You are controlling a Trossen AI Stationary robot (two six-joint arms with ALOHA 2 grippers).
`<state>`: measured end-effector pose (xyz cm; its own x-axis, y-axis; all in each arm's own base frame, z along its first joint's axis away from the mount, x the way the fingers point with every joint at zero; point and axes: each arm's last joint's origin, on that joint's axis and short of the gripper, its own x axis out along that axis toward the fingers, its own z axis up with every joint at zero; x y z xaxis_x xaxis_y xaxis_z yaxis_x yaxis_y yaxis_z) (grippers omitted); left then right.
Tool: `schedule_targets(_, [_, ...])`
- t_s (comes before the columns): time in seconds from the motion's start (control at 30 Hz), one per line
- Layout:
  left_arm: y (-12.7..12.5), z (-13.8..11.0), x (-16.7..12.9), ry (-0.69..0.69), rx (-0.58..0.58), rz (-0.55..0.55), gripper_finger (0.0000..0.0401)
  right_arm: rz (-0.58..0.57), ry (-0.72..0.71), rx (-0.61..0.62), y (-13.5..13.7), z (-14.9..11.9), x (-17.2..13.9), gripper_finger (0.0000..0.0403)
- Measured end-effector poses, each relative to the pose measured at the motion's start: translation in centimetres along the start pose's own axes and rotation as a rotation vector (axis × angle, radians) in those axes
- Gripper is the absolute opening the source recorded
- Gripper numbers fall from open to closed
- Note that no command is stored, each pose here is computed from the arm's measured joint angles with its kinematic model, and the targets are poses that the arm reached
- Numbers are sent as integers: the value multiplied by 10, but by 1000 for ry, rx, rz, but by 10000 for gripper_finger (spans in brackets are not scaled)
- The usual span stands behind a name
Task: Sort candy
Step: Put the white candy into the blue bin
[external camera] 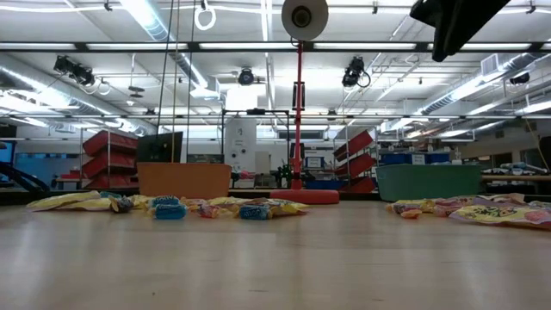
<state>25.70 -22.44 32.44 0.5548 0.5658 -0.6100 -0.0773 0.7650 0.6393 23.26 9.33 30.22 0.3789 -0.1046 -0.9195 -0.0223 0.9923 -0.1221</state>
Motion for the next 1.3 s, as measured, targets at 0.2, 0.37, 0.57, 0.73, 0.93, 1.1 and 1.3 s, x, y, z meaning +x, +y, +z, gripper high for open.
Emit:
schedule_targets(0.2, [15,18,30,28,44,-20,60,-68,-25,-31,5,-2,-2,68])
schedule_targets(0.37, [24,34,53,28,71,-141,59,-176,-4,-7,1,-7,-3,68])
schedule_targets(0.57, [40,53,81,-21,94,-317,57,-271,56,102,-6,-15,-4,68])
schedule_targets(0.73, [47,57,107,-54,123,-447,57,-298,90,181,-8,-20,-5,68])
schedule_targets(0.93, [43,39,141,44,132,-547,56,-296,87,194,-6,-22,-5,68])
schedule_targets(1.1, [32,22,163,93,121,-660,47,-316,52,179,-9,-24,-12,68])
schedule_targets(1.3, [33,3,165,105,84,-672,29,-295,-34,202,-19,-32,-32,68])
